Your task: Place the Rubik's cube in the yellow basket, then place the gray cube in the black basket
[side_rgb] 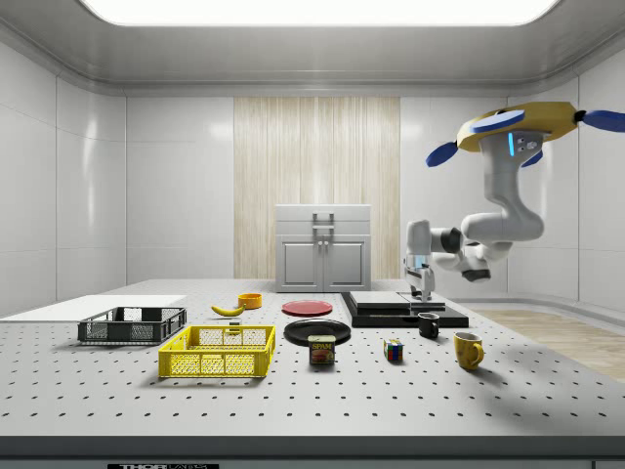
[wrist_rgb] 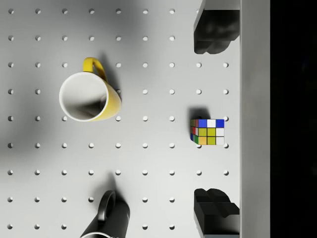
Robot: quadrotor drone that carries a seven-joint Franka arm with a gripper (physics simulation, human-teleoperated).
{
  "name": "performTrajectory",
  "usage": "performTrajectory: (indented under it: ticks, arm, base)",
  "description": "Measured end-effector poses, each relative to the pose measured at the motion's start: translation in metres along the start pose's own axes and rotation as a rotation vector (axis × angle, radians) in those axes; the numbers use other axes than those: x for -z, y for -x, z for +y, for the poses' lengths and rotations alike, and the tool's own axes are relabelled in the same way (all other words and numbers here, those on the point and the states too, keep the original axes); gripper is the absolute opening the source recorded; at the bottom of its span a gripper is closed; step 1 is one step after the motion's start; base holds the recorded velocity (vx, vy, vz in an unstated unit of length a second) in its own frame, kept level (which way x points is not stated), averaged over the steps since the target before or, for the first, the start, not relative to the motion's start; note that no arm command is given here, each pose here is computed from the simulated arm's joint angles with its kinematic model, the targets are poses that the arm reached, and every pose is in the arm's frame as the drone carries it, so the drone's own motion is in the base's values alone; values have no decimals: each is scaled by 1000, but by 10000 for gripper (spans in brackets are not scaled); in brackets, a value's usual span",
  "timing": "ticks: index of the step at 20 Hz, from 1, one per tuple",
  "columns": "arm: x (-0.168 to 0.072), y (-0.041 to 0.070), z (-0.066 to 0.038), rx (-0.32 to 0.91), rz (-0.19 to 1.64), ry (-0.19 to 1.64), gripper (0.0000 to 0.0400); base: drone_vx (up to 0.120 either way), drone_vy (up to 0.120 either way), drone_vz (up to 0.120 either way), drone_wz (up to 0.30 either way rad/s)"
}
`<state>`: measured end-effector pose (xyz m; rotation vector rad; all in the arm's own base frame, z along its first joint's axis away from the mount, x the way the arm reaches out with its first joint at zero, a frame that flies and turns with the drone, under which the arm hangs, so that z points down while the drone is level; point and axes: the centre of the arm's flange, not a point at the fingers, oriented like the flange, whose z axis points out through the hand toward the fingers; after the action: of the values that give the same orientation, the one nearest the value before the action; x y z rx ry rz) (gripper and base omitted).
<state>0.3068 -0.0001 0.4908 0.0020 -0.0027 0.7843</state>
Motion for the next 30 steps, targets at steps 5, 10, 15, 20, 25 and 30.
performTrajectory:
  ticks: [5,10,15,20,25,30]
  arm:
    - [0,0,0,0,1,1,400]
    - [0,0,0,0,1,1,400]
    - [0,0,0,0,1,1,400]
    - [0,0,0,0,1,1,400]
    - [0,0,0,0,1,1,400]
    - [0,0,0,0,1,1,400]
  base:
    - [120,-32,-120,0]
    - [120,0,-120,0]
    - [24,0,-112,0]
    - [0,-40,-120,0]
    - [32,-16,-120,0]
    - [40,0,-48,0]
